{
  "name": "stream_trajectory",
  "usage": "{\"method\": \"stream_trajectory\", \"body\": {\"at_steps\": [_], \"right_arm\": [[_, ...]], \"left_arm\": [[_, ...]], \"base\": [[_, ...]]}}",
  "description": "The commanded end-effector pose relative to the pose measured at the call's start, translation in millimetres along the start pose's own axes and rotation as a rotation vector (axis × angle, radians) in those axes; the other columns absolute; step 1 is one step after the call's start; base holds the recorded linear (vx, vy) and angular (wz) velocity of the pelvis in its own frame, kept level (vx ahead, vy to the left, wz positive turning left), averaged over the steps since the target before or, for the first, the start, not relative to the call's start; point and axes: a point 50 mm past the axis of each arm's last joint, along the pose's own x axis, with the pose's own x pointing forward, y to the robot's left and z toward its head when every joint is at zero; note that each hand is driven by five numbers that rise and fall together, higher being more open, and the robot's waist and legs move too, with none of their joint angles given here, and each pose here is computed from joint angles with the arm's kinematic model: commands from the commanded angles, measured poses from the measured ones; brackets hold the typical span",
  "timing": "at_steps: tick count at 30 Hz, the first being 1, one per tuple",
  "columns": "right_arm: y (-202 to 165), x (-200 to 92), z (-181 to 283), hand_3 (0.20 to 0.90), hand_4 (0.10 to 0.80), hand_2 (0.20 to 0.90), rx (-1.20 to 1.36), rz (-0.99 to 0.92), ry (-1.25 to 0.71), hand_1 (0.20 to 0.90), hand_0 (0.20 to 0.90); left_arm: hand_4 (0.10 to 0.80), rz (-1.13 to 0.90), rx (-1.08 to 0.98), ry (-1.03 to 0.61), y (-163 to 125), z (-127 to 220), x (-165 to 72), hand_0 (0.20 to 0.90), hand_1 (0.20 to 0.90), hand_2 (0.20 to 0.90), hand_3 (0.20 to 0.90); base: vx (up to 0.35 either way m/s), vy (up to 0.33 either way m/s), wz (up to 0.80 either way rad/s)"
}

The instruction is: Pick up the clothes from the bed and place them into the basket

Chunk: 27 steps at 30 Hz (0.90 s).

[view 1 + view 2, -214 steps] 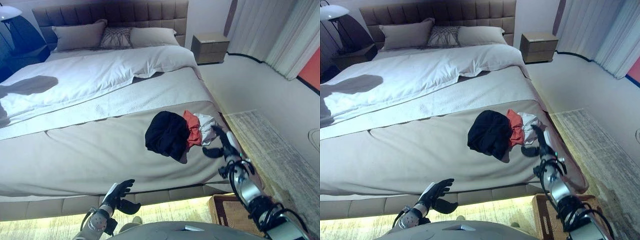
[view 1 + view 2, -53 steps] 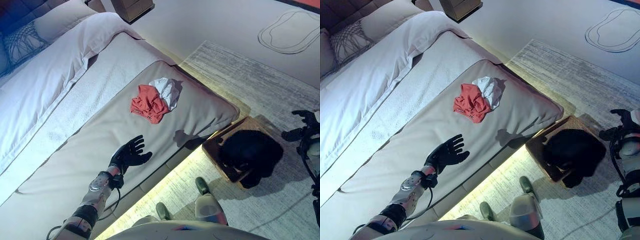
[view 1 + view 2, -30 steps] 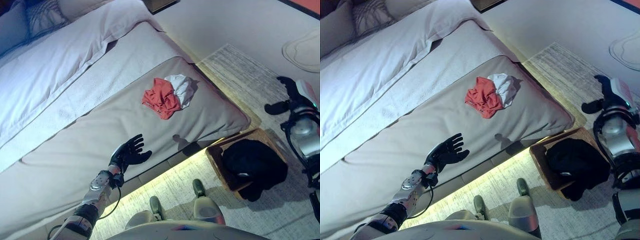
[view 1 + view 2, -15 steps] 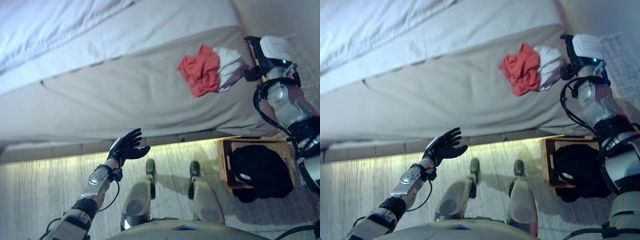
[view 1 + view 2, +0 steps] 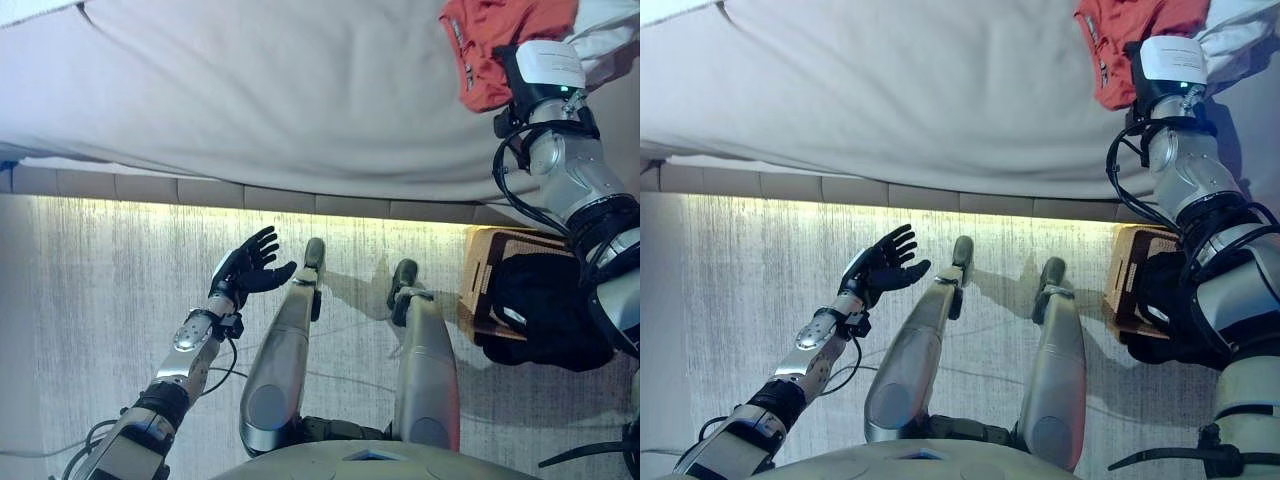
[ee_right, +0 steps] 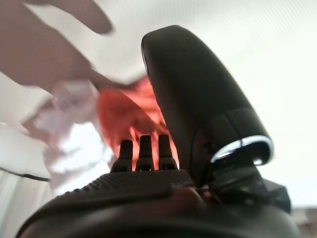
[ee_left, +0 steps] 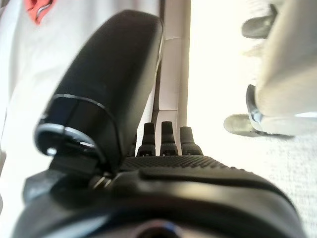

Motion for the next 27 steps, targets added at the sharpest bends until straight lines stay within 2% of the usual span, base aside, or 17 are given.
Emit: {"method": "stream_trajectory", "body": {"at_steps": [1,10,16,21,23,27], "right_arm": [[-83,16,-17,0.900,0.800,0.900,-0.028,-0.239,0.092,0.900,0.900],[-97,15,-56,0.900,0.800,0.900,-0.129,-0.220,0.278,0.900,0.900],[-121,13,-68,0.900,0.800,0.900,0.078,-0.319,0.341,0.900,0.900],[-133,14,-62,0.900,0.800,0.900,0.306,-0.367,0.262,0.900,0.900],[-138,16,-50,0.200,0.100,0.300,0.457,-0.382,0.175,0.300,0.300],[-143,16,-37,0.200,0.100,0.300,0.597,-0.396,0.091,0.300,0.300]], "left_arm": [[0.800,0.000,-0.038,-0.180,2,32,-6,0.900,0.900,0.900,0.900],[0.800,0.013,-0.072,-0.251,3,54,-15,0.900,0.900,0.900,0.900],[0.800,0.020,-0.062,-0.249,10,57,-23,0.900,0.900,0.900,0.900],[0.800,0.016,-0.060,-0.233,14,56,-31,0.900,0.900,0.900,0.900],[0.800,0.021,-0.062,-0.229,16,54,-34,0.900,0.900,0.900,0.900],[0.800,0.026,-0.067,-0.226,19,51,-37,0.900,0.900,0.900,0.900]], "base": [[-0.055,-0.062,0.09],[-0.010,-0.074,0.07],[-0.011,-0.056,0.02],[0.020,-0.048,0.01],[0.038,-0.026,0.01],[0.000,0.000,0.00]]}}
